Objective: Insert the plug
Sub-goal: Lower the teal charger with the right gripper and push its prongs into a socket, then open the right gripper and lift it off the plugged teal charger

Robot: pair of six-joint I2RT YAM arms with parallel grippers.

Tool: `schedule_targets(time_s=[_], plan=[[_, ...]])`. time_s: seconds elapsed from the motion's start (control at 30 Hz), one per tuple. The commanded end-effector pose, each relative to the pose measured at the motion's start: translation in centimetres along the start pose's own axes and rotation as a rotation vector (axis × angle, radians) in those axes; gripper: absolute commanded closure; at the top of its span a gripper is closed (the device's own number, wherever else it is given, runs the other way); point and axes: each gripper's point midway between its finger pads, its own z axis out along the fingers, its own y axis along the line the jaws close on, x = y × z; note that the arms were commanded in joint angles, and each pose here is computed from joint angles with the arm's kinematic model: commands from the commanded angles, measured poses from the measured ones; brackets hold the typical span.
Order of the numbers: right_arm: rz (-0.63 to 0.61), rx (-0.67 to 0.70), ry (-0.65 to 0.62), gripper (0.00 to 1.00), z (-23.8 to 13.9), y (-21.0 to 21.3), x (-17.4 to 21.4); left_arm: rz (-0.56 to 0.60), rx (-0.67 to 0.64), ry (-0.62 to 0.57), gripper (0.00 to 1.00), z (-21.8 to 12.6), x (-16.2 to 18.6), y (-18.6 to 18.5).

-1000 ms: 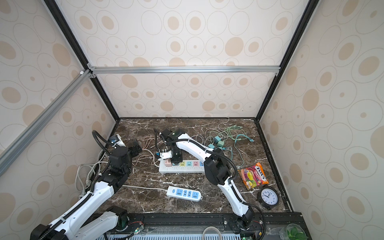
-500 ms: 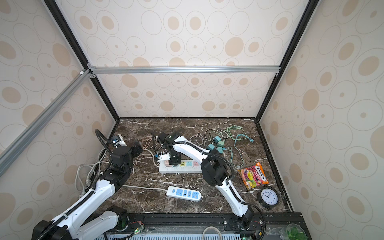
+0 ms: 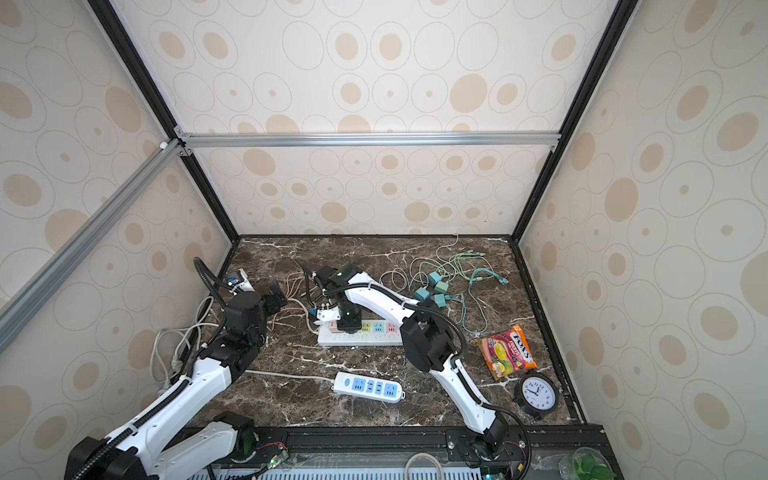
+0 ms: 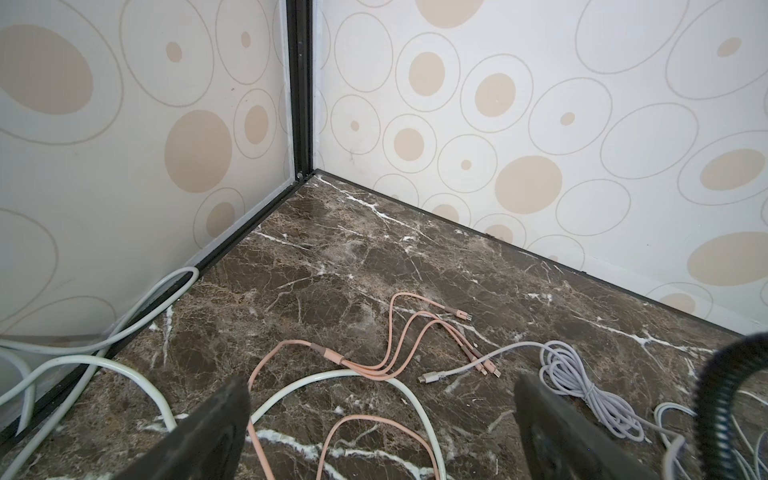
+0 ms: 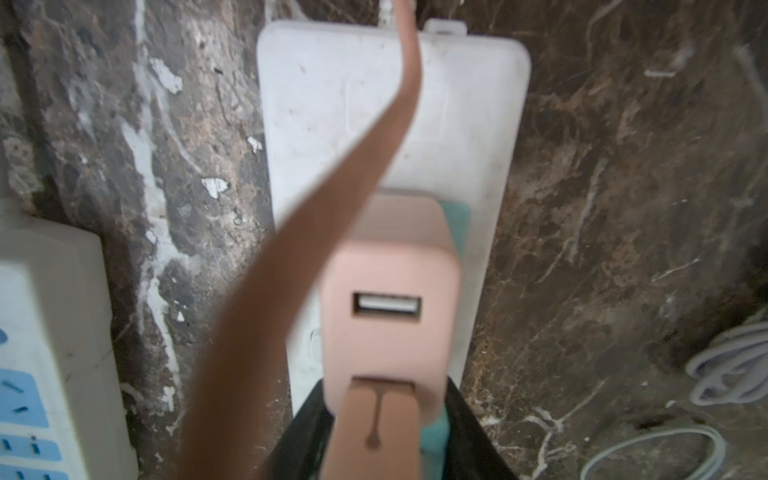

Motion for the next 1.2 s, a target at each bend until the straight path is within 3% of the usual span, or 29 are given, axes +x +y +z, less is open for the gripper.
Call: schedule_targets(time_s=[0.0, 0.17, 0.2, 0.23, 0.57, 0.87, 1.07, 1.17], plan=[[-0.026, -0.049, 0.036, 0.42, 0.4, 1.3, 1.0, -0.022, -0.018, -0.016, 0.02, 0.1, -1.1, 0.1], [-0.041, -0.031, 0.011, 0.26, -0.8, 1.5, 1.1, -0.026, -0.006, -0.019, 0.02, 0.1, -1.3, -0.1], [-0.041, -0.026, 0.013, 0.08, -0.9, 1.5, 1.3, -0.029, 0.002, -0.019, 0.02, 0.0, -1.3, -0.3], [-0.038, -0.024, 0.014, 0.00, -0.9, 1.5, 1.4, -0.031, 0.005, -0.020, 0.02, 0.0, -1.3, -0.3], [-0.037, -0.061, -0.027, 0.00, -2.4, 3.1, 2.2, -0.002, 0.079, -0.001, 0.02, 0.1, -1.5, -1.9], [-0.041, -0.085, -0.040, 0.02, -3.4, 4.0, 5.4, 0.037, 0.097, 0.043, 0.02, 0.4, -0.9, -2.5], [0.000, -0.060, -0.120, 0.02, -5.1, 3.7, 6.7, 0.046, 0.107, 0.066, 0.02, 1.1, -0.1, -2.9], [0.080, -0.022, -0.218, 0.01, -6.8, 2.7, 7.0, 0.047, 0.080, 0.077, 0.02, 1.4, 0.0, -2.7]])
